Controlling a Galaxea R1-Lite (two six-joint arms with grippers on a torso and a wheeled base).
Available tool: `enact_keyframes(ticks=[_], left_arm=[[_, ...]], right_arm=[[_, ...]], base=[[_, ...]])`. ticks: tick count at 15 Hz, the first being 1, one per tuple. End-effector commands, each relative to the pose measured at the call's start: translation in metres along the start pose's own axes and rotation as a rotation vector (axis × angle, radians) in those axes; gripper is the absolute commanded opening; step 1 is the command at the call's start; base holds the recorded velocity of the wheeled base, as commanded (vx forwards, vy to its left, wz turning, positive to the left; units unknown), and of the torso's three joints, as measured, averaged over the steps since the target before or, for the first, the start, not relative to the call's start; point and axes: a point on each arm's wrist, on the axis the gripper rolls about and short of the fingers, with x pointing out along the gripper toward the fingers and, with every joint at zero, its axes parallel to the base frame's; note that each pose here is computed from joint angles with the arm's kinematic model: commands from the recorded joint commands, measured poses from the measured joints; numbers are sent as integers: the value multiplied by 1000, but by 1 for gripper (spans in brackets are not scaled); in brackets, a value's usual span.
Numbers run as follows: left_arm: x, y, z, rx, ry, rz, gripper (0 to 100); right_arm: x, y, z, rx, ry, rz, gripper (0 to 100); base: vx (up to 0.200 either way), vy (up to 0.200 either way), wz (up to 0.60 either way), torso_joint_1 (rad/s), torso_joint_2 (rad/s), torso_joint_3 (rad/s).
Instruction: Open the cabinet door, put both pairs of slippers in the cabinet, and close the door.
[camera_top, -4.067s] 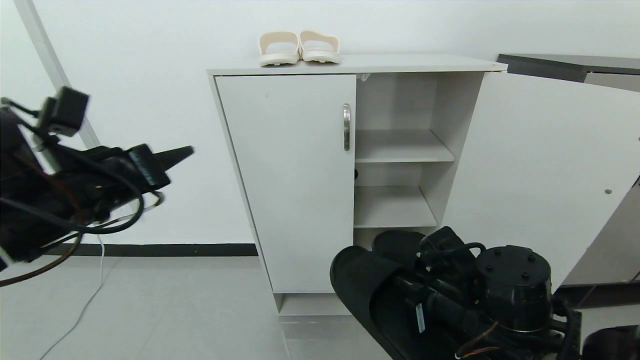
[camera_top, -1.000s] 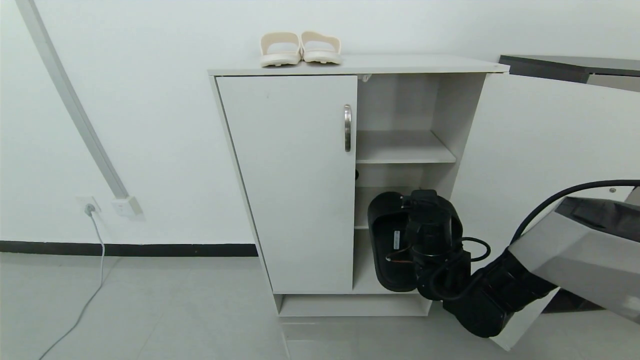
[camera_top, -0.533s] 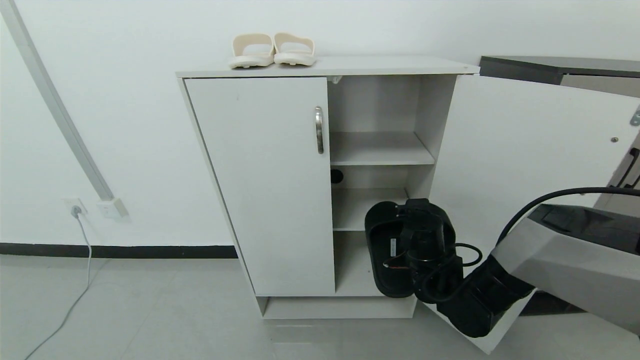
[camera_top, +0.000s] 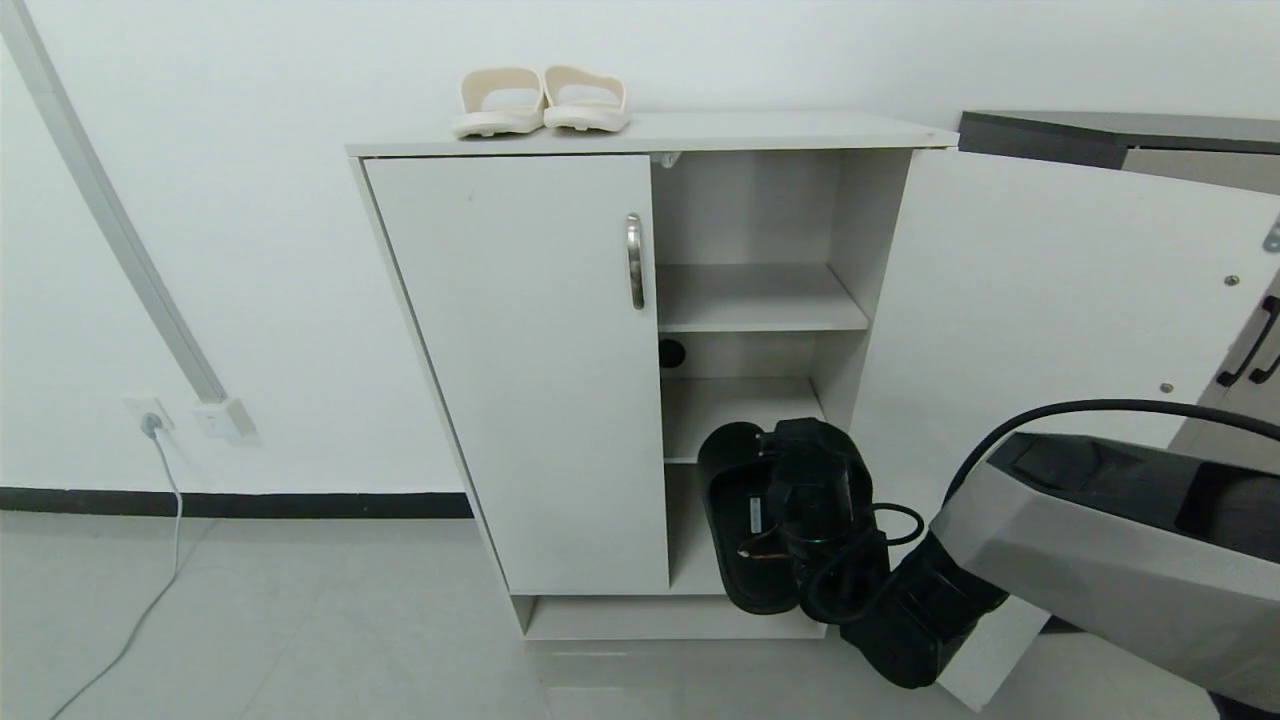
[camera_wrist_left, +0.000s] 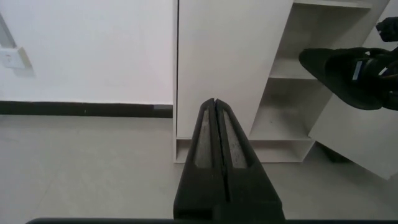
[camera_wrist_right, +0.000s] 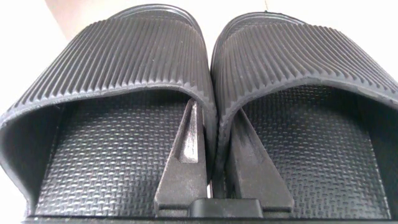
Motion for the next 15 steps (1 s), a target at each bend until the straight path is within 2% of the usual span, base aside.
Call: enact_keyframes(ticks=[1,6,15], left_arm=[[0,0,0,-1,1,0,0],[0,0,0,-1,1,-2,0],[0,0,0,1,1,-2,0]], right_arm=[[2,2,-8,-11,13,2,0],[7,1,-11,-12,14,-6,0],[17,-5,-10,-2,12,-10,0]], base=[[0,0,0,0,0,0],[0,0,0,0,0,-40],[0,0,0,4,5,-188]])
